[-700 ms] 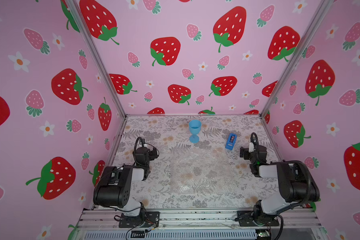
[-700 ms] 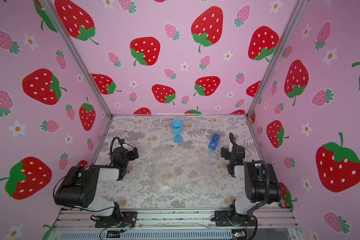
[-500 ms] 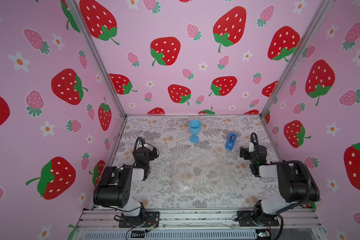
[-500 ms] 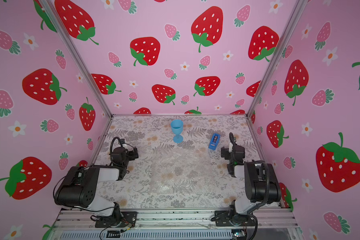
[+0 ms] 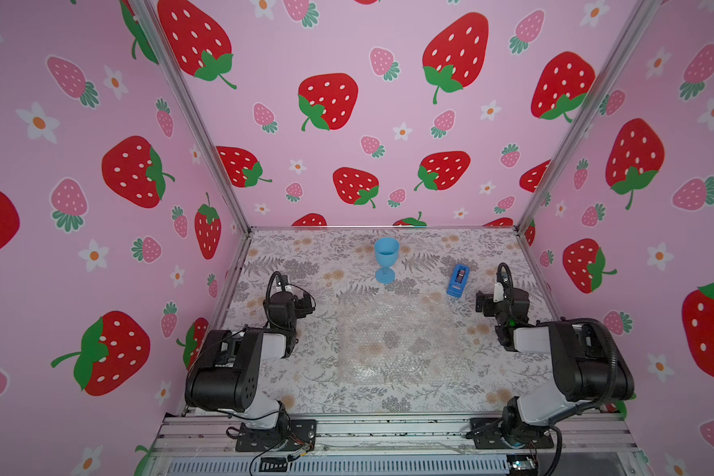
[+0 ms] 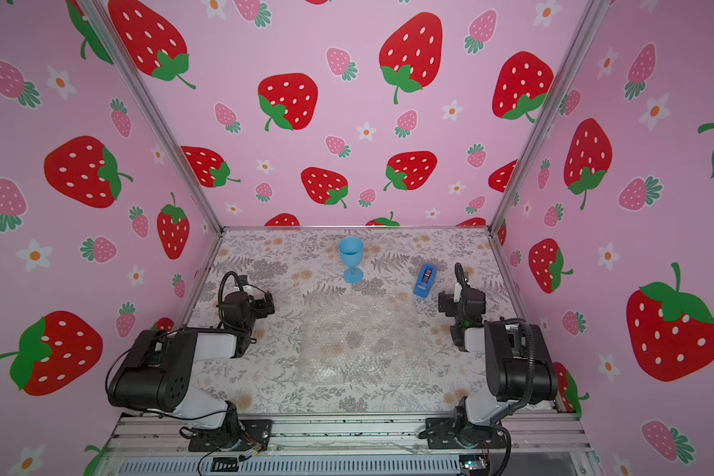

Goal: Wrap wine glasses in bubble wrap
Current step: Pick up the wine glass at the center of the board.

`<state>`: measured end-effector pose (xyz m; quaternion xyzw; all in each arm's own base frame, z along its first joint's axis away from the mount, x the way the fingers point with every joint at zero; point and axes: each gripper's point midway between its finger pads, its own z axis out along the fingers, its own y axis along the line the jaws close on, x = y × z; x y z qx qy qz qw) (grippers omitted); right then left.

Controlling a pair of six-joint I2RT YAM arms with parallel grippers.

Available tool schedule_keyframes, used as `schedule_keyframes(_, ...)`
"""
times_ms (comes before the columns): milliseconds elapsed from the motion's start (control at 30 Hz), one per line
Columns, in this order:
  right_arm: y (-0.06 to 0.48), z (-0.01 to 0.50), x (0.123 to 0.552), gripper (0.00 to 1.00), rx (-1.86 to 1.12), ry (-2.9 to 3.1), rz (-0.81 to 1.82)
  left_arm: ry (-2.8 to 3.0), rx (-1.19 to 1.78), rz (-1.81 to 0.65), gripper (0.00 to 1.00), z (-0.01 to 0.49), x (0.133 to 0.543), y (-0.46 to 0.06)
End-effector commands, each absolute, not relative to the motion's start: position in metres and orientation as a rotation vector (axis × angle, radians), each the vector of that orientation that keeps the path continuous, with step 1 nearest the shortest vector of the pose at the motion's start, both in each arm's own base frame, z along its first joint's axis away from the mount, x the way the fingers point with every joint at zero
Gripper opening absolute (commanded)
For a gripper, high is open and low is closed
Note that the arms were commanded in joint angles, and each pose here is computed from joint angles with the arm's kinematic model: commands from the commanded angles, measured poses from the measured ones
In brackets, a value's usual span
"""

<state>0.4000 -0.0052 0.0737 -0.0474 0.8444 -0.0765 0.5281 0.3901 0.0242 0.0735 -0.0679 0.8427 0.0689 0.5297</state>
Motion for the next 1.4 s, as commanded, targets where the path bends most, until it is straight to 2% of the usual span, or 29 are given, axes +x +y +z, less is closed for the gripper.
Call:
schedule_keyframes(0,-0.007,0.082,0.405,0.99,-0.113,1.994,-0.184,1.967,-0.173,0.168,0.99,0.088,0.399,0.026)
schedule_keyframes(533,-0.007,0.083,0.405,0.99,-0.109,1.989,-0.184,1.967,-0.153,0.141,0.99,0.094,0.4,0.023)
schedule_keyframes(767,-0.014,0.118,0.401,0.99,-0.049,2.028,-0.205,1.995,-0.243,0.164,0.99,0.175,0.396,0.014)
schedule_keyframes(867,-0.016,0.146,0.395,0.99,0.085,2.022,-0.13,1.919,-0.138,0.104,0.99,0.207,0.397,-0.023)
schedule_keyframes(1000,0.011,0.175,0.389,0.99,0.176,2.042,0.148,1.875,0.076,0.006,0.99,0.235,0.398,-0.09)
schedule_keyframes(1167,0.068,0.199,0.386,0.99,0.066,2.03,0.536,1.814,0.314,-0.254,0.99,0.255,0.396,-0.186)
schedule_keyframes(1367,0.121,0.216,0.374,0.99,-0.119,2.029,0.719,1.813,0.469,-0.429,0.99,0.238,0.416,-0.248)
